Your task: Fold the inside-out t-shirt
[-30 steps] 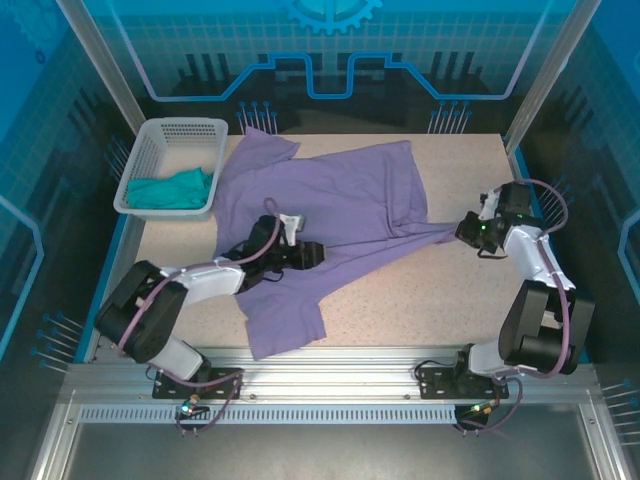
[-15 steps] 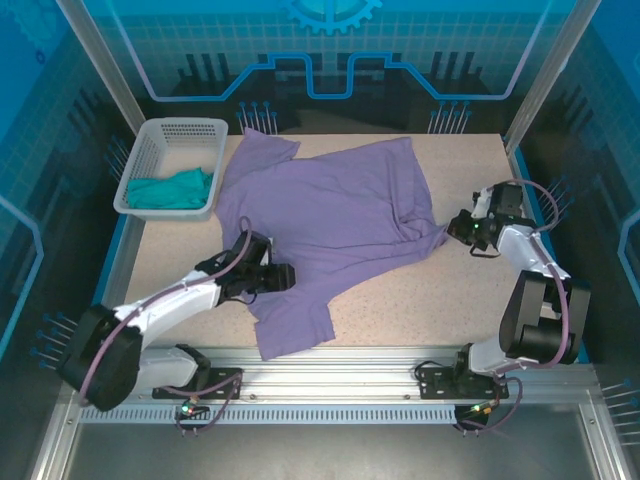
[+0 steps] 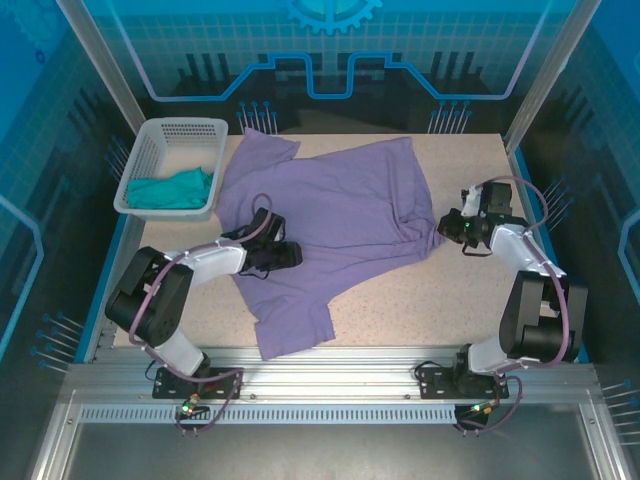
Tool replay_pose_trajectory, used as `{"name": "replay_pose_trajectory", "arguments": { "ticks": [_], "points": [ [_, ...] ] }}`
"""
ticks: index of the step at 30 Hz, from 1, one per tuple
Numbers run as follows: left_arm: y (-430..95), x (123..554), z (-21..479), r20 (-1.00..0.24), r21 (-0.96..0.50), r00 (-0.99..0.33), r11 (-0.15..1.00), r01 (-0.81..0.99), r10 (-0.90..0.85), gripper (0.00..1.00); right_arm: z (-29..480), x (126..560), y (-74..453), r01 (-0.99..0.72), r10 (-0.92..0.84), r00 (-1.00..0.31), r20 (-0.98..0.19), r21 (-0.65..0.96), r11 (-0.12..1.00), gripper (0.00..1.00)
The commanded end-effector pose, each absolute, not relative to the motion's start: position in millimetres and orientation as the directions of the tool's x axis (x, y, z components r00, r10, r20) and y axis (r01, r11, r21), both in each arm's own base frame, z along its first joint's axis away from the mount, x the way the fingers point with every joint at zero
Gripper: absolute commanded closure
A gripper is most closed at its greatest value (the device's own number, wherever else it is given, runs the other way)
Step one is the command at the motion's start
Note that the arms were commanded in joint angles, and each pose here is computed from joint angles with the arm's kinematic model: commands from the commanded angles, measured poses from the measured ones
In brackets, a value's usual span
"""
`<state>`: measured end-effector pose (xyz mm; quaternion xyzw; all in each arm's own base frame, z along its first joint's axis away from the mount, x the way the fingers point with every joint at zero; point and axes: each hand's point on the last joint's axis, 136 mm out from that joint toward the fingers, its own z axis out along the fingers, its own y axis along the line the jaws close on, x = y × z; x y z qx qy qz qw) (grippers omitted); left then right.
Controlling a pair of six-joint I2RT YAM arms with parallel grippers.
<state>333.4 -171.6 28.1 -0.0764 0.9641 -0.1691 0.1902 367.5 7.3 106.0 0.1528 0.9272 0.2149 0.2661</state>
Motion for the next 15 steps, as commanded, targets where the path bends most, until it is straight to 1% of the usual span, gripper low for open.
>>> {"name": "replay_pose_trajectory", "arguments": {
  "ticks": [1, 4, 7, 12, 15],
  "points": [
    [-198.8, 378.7, 18.6, -0.337, -0.401, -0.921, 0.915, -0.047, -0.194, 0.40, 113.5, 366.2, 14.2, 0.139, 0.389, -0.803, -0.451, 0.494, 0.858, 1.00],
    [-220.2, 401.2, 13.4, -0.316, -0.436, -0.931, 0.899, -0.029, -0.183, 0.40, 115.3, 365.9, 9.1, 0.153, 0.397, -0.794, -0.460, 0.481, 0.863, 1.00],
    [-236.2, 429.4, 16.5, -0.320, -0.433, -0.936, 0.901, 0.006, -0.148, 0.41, 116.7, 366.3, 4.2, 0.169, 0.415, -0.781, -0.467, 0.483, 0.859, 1.00],
    [-250.8, 478.9, 59.8, -0.429, -0.412, -0.897, 0.907, 0.087, -0.109, 0.40, 116.4, 365.6, 3.0, 0.174, 0.419, -0.778, -0.469, 0.479, 0.861, 1.00],
    [-247.1, 484.1, 87.5, -0.481, -0.388, -0.872, 0.914, 0.118, -0.091, 0.40, 116.0, 363.1, 3.3, 0.176, 0.420, -0.777, -0.469, 0.478, 0.860, 1.00]
  ]
}}
